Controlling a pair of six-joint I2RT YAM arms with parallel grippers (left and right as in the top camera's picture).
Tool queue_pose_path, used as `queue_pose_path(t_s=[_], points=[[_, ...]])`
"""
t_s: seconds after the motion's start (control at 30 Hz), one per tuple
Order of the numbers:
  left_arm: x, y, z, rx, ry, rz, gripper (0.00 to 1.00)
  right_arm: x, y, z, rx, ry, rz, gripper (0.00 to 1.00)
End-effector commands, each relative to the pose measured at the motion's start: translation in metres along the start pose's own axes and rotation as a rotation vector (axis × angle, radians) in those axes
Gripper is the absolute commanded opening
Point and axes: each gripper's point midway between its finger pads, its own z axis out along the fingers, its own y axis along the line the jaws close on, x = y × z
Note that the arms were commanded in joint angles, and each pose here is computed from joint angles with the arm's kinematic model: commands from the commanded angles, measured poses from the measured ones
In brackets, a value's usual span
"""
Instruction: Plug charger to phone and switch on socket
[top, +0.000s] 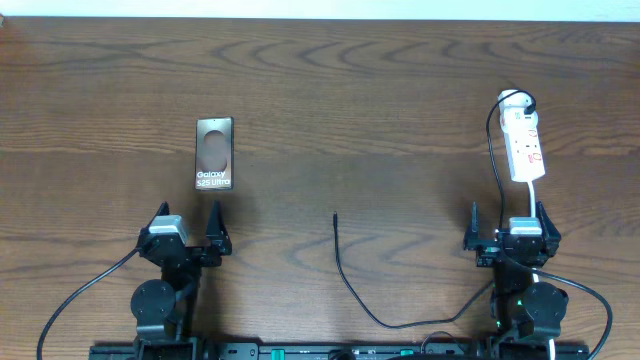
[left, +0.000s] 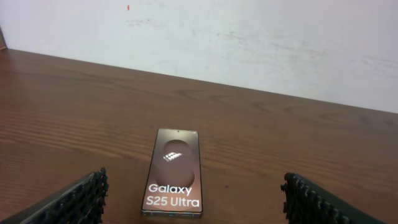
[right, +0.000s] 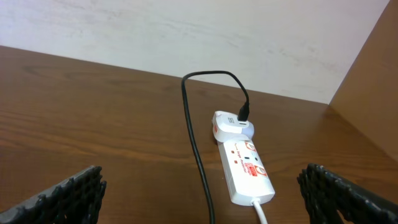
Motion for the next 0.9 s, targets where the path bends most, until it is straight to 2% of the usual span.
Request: queue_pose_path(t_s=[0.0,0.13,0.3,0.53,0.77,0.8,0.87], points=[[0.016,-0.004,0.001,0.031,0.048,-0.004,0.88,0.000,0.000,0.000,0.006,0.000,0.010,0.99],[0.016,-0.014,0.000,0.089,0.054,-0.010,0.88,0.000,0.000,0.000,0.006,0.000,0.010,0.99],[0.014,-0.016,-0.003,0.087,0.091,-0.014,0.88,0.000,0.000,0.000,0.006,0.000,0.010,0.99],[-0.023,-0.022,0.005,0.075,0.158,-0.013,0.88,0.000,0.000,0.000,0.006,0.000,0.010,0.99],[-0.061,-0.026,0.046,0.051,0.336,-0.021,0.88,0.000,0.000,0.000,0.005,0.000,0.010,0.99],[-0.066,-0.025,0.063,0.035,0.425,-0.032,0.88,0.000,0.000,0.000,0.005,0.001,0.010,0.99],[-0.069,-0.025,0.078,0.022,0.509,-0.039,0.88,0.000,0.000,0.000,0.006,0.001,0.010,0.99]])
